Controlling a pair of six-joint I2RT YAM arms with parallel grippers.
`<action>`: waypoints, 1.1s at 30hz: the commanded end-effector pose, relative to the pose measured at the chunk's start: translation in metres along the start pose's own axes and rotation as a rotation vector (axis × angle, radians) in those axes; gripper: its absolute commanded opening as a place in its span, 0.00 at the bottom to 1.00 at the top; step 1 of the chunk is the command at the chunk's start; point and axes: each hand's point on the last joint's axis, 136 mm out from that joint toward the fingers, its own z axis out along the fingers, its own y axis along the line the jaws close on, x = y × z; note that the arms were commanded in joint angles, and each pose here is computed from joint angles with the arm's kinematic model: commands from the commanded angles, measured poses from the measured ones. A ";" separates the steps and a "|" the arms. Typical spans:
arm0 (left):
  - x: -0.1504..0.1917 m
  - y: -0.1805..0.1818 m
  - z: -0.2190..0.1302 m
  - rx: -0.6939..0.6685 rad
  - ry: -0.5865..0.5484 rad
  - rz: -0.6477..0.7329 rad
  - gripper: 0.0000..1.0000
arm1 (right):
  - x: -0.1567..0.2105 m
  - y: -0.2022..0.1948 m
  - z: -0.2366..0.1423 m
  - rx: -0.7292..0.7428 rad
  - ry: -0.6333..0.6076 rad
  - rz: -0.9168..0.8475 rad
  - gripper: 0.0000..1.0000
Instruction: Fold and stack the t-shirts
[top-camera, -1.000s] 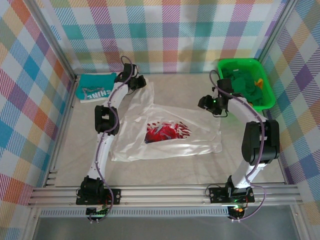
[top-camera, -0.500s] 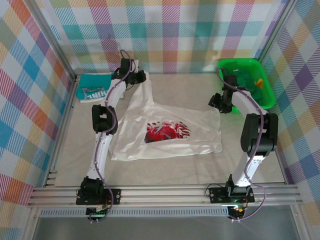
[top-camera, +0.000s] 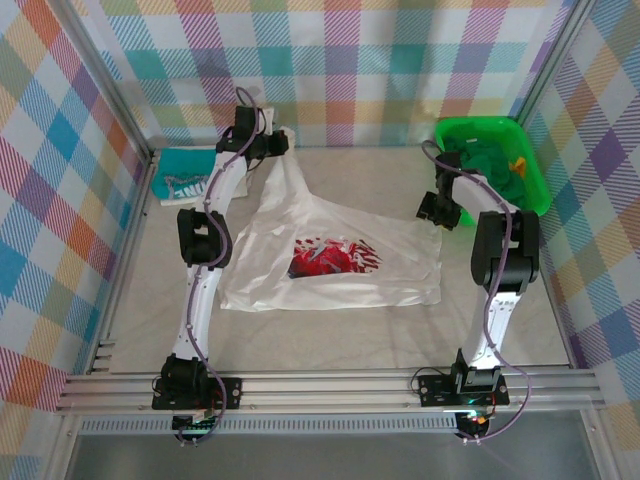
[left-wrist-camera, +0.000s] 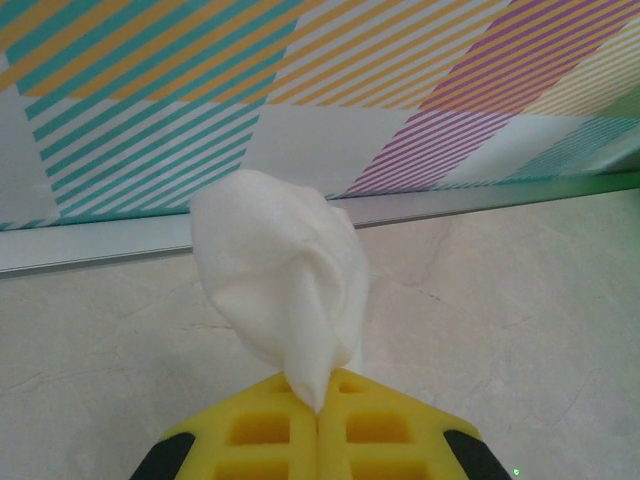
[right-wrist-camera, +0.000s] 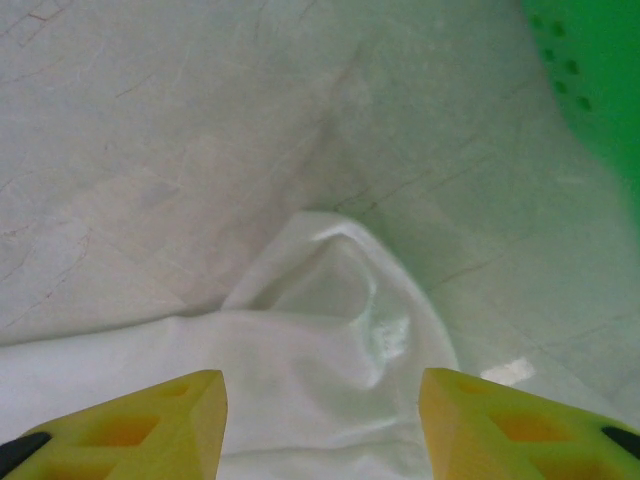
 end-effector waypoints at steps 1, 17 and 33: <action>-0.016 0.006 -0.015 -0.017 -0.030 0.024 0.00 | -0.005 0.004 0.006 0.041 -0.012 -0.042 0.54; -0.023 0.001 -0.021 0.003 -0.042 0.013 0.00 | -0.011 0.008 0.014 0.125 -0.044 -0.052 0.53; -0.043 0.034 -0.070 -0.079 -0.121 -0.062 0.00 | -0.017 0.043 -0.048 0.037 -0.154 -0.128 0.54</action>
